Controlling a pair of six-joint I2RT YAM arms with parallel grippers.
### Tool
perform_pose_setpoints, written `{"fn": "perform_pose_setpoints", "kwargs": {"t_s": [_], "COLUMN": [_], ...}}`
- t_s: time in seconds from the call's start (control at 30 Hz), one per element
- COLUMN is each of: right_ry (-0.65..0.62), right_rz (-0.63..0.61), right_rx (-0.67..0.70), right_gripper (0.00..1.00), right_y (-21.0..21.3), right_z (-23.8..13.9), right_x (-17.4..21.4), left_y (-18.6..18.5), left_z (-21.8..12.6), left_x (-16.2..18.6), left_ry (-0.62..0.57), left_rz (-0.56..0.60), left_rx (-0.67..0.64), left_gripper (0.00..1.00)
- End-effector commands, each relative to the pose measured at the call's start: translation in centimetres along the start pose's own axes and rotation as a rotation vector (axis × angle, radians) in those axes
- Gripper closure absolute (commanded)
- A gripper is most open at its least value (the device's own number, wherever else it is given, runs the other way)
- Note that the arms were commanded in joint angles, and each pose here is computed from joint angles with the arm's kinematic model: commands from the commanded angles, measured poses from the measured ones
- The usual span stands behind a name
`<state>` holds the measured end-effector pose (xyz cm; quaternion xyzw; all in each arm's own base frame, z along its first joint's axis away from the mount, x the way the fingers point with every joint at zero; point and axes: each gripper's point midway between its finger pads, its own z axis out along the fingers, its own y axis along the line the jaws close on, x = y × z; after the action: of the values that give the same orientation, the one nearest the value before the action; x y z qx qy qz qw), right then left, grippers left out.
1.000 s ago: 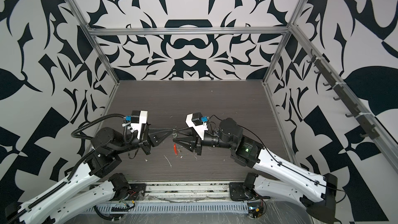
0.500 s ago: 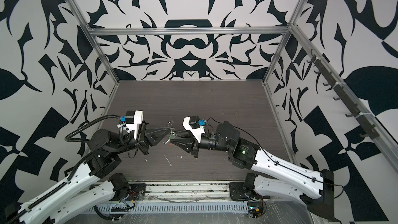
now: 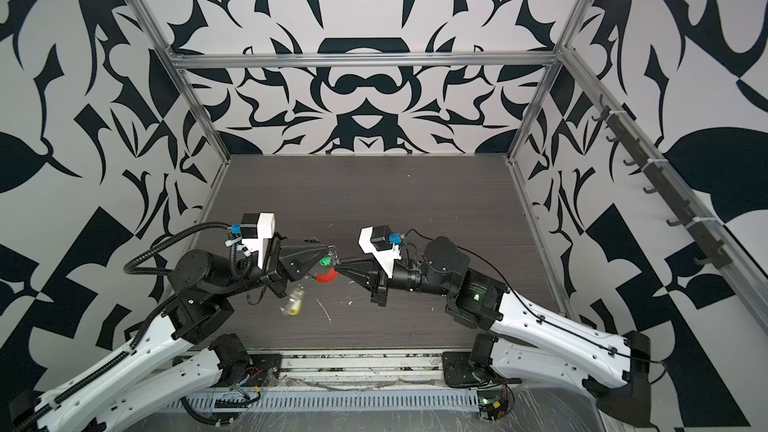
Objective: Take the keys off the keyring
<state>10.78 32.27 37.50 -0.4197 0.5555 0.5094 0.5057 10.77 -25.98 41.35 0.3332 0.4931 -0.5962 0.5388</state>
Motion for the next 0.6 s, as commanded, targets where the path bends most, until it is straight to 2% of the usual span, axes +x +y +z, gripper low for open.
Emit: {"fn": "perform_pose_setpoints", "kwargs": {"t_s": [0.0, 0.1, 0.17, 0.3, 0.57], "right_ry": [-0.029, -0.019, -0.016, -0.007, -0.051], "right_rz": [-0.023, -0.017, -0.014, -0.022, -0.049], "right_rx": [0.012, 0.01, 0.006, 0.0, 0.03], "right_gripper": [0.86, 0.67, 0.61, 0.58, 0.57], "right_y": [0.0, -0.1, 0.0, 0.4, 1.0], "right_z": [-0.3, 0.0, 0.0, -0.7, -3.1], "right_x": [-1.0, -0.7, -0.7, -1.2, -2.6], "left_y": [-0.8, -0.8, -0.8, -0.9, -1.0], "left_z": [-0.2, -0.1, -0.1, -0.2, -0.3], "left_x": [-0.5, -0.5, -0.4, -0.3, 0.0], "left_ry": [-0.024, -0.022, -0.02, -0.011, 0.003], "left_rz": [0.007, 0.006, 0.006, 0.007, 0.001], "left_rx": [0.033, 0.038, 0.036, 0.035, 0.045], "left_gripper": [1.0, 1.0, 1.0, 1.0, 1.0]}}
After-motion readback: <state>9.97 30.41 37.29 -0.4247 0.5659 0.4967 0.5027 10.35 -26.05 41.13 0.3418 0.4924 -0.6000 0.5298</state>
